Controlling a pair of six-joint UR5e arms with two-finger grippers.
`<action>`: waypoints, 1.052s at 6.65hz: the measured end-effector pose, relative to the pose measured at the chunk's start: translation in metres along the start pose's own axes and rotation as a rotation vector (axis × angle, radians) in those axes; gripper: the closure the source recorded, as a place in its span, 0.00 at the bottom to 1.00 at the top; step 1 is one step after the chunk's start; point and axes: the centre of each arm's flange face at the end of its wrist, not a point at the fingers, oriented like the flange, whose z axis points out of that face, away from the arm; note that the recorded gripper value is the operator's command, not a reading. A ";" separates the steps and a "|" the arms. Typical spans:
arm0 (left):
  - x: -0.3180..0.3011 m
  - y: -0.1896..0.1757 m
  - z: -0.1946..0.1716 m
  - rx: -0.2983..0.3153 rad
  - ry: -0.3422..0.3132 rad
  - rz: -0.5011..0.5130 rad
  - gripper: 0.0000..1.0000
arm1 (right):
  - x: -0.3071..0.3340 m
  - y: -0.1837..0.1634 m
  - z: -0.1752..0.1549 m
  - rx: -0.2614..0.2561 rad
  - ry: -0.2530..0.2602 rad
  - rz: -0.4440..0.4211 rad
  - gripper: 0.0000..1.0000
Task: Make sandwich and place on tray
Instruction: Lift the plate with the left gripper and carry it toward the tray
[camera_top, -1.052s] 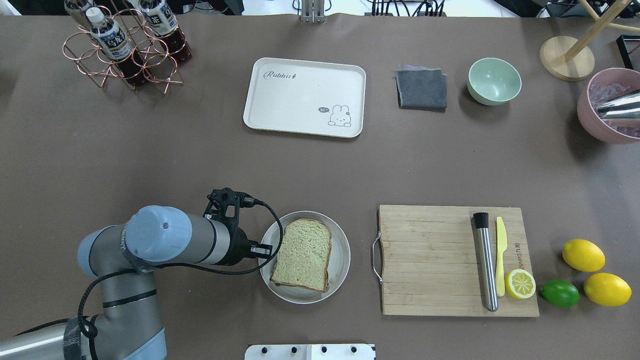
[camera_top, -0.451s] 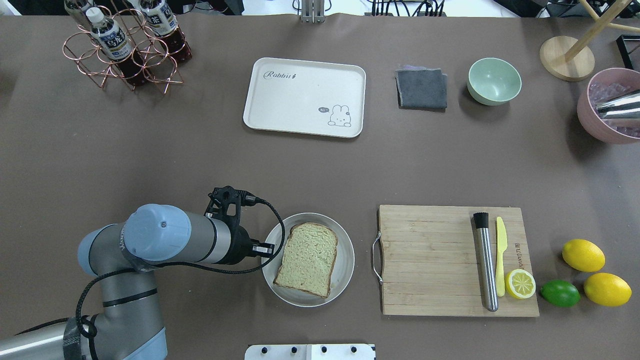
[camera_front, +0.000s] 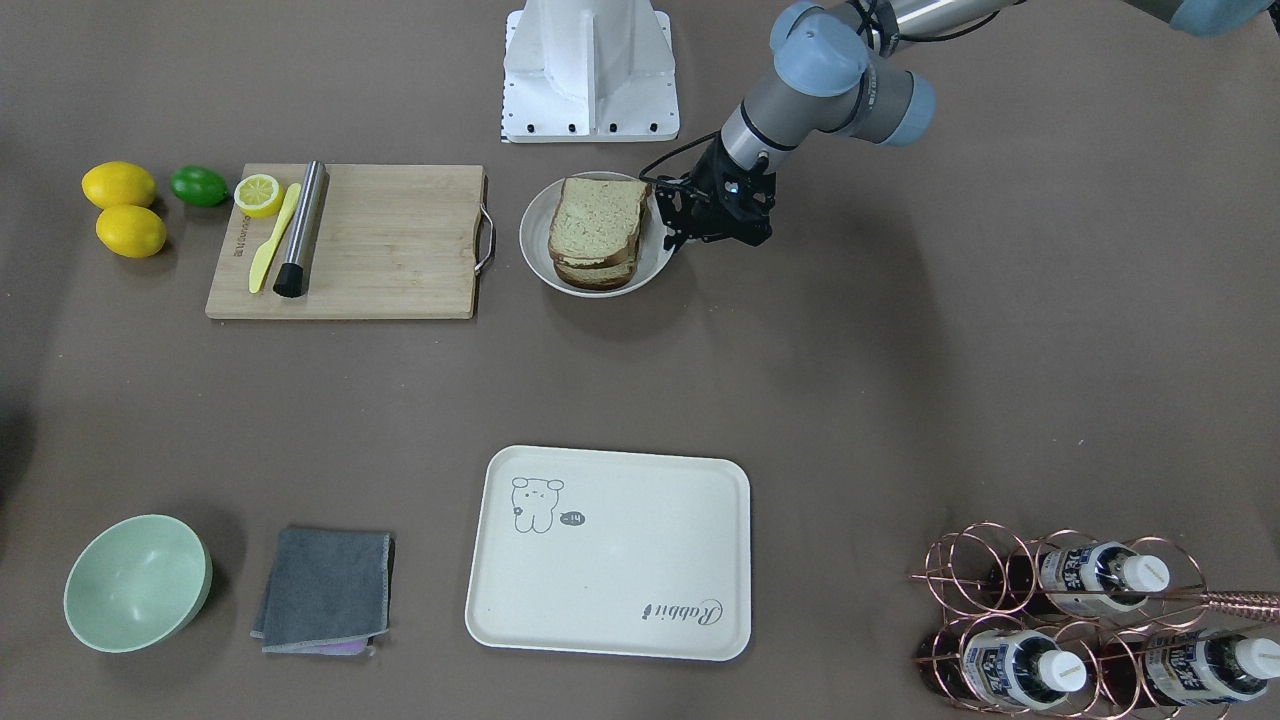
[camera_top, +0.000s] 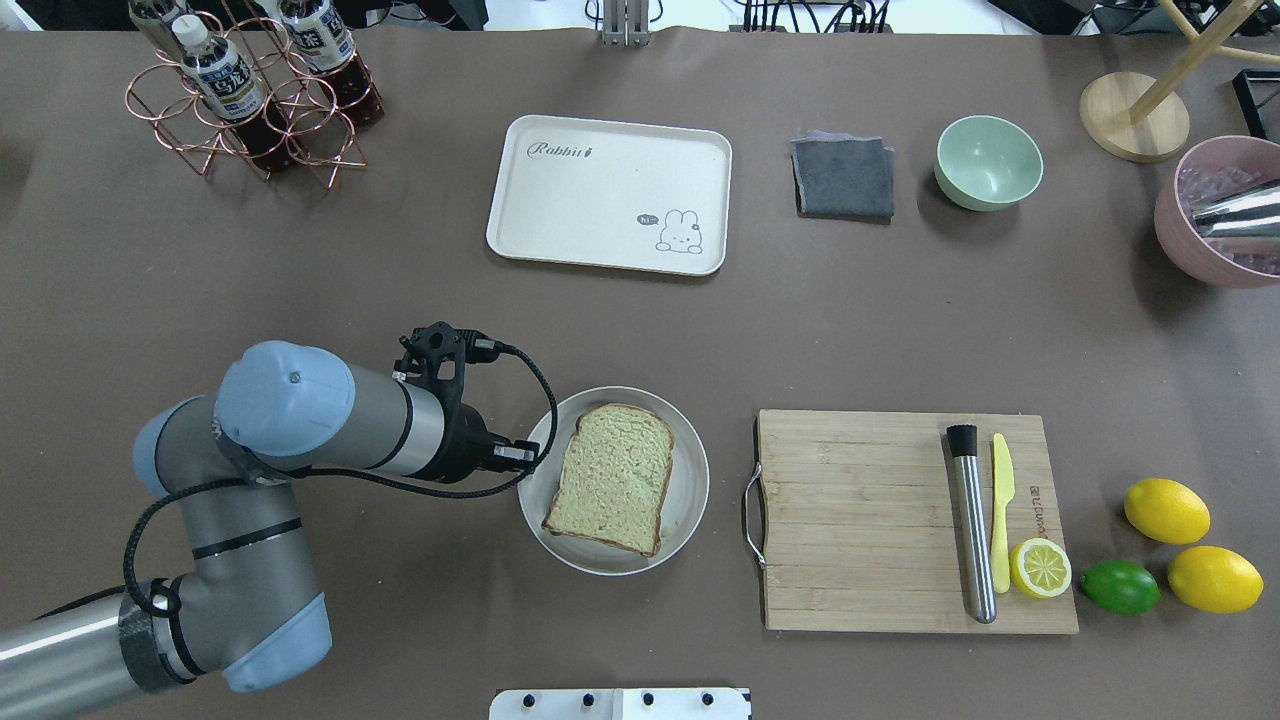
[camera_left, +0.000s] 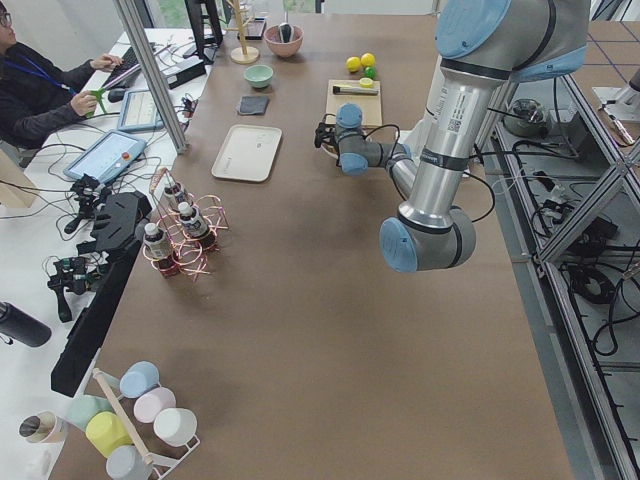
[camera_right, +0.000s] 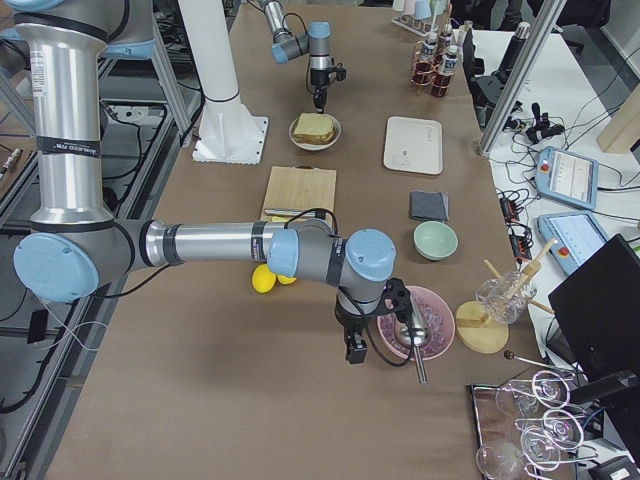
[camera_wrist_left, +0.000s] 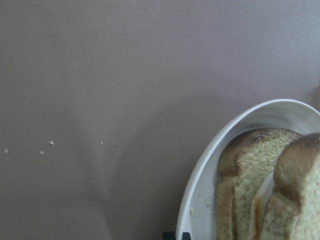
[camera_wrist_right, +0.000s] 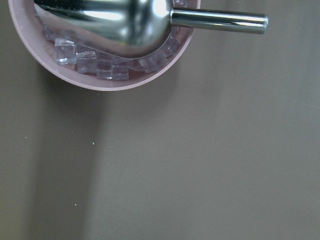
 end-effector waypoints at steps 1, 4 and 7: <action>-0.010 -0.031 -0.017 -0.004 0.008 -0.025 1.00 | 0.002 0.000 0.003 -0.005 -0.003 0.005 0.00; -0.040 -0.154 -0.027 -0.002 -0.028 -0.040 1.00 | 0.004 0.000 0.006 -0.010 -0.006 0.010 0.00; -0.065 -0.272 -0.032 -0.017 -0.079 -0.030 1.00 | 0.005 0.000 0.006 -0.011 -0.006 0.011 0.00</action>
